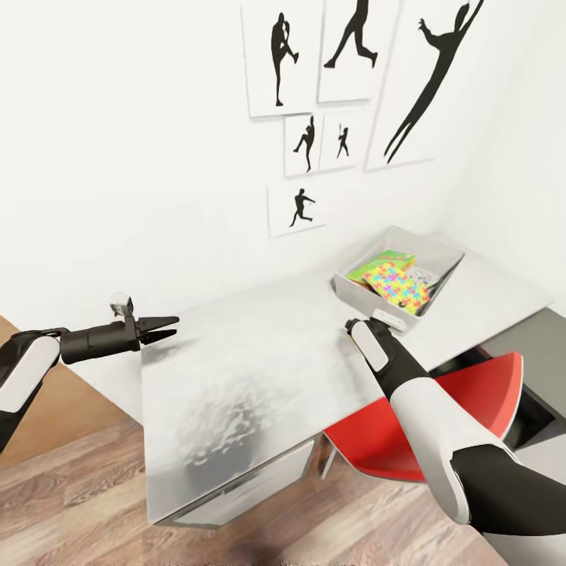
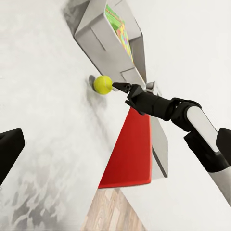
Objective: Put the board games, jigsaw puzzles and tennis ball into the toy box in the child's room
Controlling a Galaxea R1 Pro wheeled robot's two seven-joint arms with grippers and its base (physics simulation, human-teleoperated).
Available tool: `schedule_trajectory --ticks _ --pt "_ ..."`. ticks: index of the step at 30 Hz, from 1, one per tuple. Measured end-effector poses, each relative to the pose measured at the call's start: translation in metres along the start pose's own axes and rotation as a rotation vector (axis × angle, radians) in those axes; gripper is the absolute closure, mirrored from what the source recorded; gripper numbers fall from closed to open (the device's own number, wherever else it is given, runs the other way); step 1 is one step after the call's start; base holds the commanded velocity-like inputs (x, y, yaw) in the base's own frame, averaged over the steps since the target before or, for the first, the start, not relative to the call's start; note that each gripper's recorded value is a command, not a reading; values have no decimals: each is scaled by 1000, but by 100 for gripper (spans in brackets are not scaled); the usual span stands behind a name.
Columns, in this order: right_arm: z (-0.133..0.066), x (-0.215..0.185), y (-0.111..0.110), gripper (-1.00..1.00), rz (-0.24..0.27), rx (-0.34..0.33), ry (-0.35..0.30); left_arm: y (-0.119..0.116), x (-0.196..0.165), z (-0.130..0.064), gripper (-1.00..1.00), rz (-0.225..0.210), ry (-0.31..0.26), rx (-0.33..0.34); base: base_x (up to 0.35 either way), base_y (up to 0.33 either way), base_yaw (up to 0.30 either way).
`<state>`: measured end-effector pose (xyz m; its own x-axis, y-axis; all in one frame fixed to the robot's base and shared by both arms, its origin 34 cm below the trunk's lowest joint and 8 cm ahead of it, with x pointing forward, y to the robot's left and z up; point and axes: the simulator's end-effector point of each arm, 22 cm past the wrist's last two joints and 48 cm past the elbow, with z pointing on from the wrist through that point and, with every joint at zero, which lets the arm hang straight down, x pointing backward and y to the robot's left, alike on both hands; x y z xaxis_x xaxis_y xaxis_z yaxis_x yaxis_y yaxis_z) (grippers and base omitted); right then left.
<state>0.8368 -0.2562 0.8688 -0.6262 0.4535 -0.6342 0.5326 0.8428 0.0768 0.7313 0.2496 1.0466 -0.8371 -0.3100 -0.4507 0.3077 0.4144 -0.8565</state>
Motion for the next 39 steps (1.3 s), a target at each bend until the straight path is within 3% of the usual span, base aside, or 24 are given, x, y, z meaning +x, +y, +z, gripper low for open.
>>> schedule_trajectory --ticks 16,39 --pt "3 2 10 -100 -2 -47 3 3 1 1 -100 -5 2 -2 54 34 0" --pt "3 2 10 -100 -2 -49 3 4 2 1 -100 -5 3 -3 84 -16 0"
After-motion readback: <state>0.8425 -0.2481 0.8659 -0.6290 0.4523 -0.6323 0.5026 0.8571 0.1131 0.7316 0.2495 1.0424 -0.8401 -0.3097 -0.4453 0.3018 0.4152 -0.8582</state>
